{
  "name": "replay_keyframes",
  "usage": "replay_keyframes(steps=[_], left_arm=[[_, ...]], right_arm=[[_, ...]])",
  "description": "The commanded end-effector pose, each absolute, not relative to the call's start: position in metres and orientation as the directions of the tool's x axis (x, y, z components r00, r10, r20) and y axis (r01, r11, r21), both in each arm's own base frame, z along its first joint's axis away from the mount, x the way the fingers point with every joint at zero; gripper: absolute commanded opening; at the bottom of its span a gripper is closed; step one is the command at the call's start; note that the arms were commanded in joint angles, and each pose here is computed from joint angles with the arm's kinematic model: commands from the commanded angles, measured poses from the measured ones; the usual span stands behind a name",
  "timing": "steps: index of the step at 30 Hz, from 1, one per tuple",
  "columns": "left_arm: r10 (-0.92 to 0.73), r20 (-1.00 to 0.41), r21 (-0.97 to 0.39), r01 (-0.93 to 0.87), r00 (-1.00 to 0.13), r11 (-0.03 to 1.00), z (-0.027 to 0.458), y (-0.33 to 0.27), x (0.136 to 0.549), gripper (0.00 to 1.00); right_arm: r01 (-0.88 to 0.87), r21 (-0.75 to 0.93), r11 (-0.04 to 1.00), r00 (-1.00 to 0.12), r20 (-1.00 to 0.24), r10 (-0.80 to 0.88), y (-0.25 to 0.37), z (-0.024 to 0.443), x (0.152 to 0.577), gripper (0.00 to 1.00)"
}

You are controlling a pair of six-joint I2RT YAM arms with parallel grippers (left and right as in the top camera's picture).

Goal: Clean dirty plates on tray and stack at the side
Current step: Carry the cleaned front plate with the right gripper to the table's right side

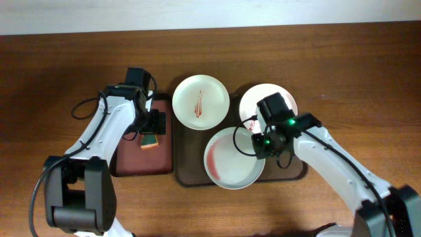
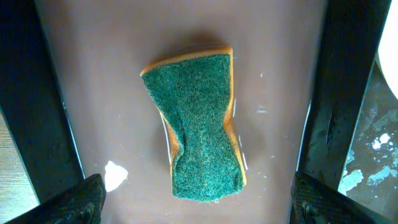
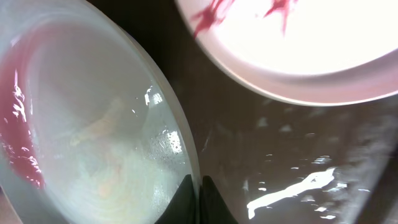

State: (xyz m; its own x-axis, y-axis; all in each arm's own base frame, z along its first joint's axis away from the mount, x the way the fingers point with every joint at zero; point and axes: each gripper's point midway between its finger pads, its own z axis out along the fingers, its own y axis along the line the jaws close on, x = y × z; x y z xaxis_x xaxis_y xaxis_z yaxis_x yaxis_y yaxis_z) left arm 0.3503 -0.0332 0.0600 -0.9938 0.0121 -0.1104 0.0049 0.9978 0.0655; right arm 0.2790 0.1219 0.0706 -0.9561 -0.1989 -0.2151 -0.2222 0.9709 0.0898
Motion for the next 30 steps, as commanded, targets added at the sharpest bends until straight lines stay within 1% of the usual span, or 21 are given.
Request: replay_keyframes(steps=[1, 2, 3, 6, 9, 10, 14, 16, 19, 28, 30], left_arm=[[0.009, -0.140, 0.066, 0.000, -0.990, 0.998, 0.069, -0.032, 0.356, 0.95], [0.009, -0.140, 0.066, 0.000, -0.990, 0.998, 0.069, -0.032, 0.356, 0.95], [0.009, -0.142, 0.065, 0.000, -0.990, 0.998, 0.069, -0.032, 0.356, 0.95], [0.009, -0.144, 0.065, 0.000, -0.990, 0.998, 0.069, -0.032, 0.357, 0.96], [0.009, -0.144, 0.065, 0.000, -0.990, 0.998, 0.069, -0.032, 0.357, 0.96], [0.009, -0.144, 0.065, 0.000, -0.990, 0.998, 0.069, -0.032, 0.357, 0.96], [0.009, -0.145, 0.065, 0.000, -0.989, 0.998, 0.069, -0.032, 0.357, 0.96], [0.010, -0.145, 0.065, 0.000, -0.989, 0.998, 0.069, -0.032, 0.357, 0.96], [0.009, -0.145, 0.065, 0.000, -0.989, 0.998, 0.069, -0.032, 0.357, 0.96], [0.009, -0.147, 0.064, 0.000, -0.989, 0.998, 0.069, -0.032, 0.358, 0.96], [0.010, -0.148, 0.064, 0.000, -0.989, 0.998, 0.069, -0.032, 0.358, 0.97]], right_arm=[[-0.219, -0.065, 0.973, -0.894, -0.387, -0.227, 0.110, 0.118, 0.301, 0.04], [-0.209, -0.121, 0.970, -0.876, -0.417, -0.241, 0.105, 0.126, 0.303, 0.04], [-0.195, -0.214, 0.957, -0.847, -0.455, -0.275, 0.100, 0.138, 0.305, 0.04], [-0.168, -0.422, 0.891, -0.776, -0.500, -0.384, 0.101, 0.159, 0.307, 0.04], [-0.114, -0.553, 0.825, -0.666, -0.574, -0.477, 0.120, 0.187, 0.310, 0.04], [-0.100, -0.572, 0.814, -0.635, -0.593, -0.495, 0.127, 0.194, 0.309, 0.04], [-0.078, -0.656, 0.751, -0.544, -0.604, -0.583, 0.144, 0.216, 0.309, 0.04], [-0.057, -0.698, 0.713, -0.520, -0.589, -0.618, 0.144, 0.224, 0.309, 0.04], [0.018, -0.727, 0.687, -0.514, -0.596, -0.617, 0.136, 0.236, 0.310, 0.04], [0.129, -0.728, 0.673, -0.492, -0.637, -0.594, 0.128, 0.253, 0.313, 0.04], [0.141, -0.695, 0.705, -0.484, -0.670, -0.563, 0.130, 0.253, 0.314, 0.04]])
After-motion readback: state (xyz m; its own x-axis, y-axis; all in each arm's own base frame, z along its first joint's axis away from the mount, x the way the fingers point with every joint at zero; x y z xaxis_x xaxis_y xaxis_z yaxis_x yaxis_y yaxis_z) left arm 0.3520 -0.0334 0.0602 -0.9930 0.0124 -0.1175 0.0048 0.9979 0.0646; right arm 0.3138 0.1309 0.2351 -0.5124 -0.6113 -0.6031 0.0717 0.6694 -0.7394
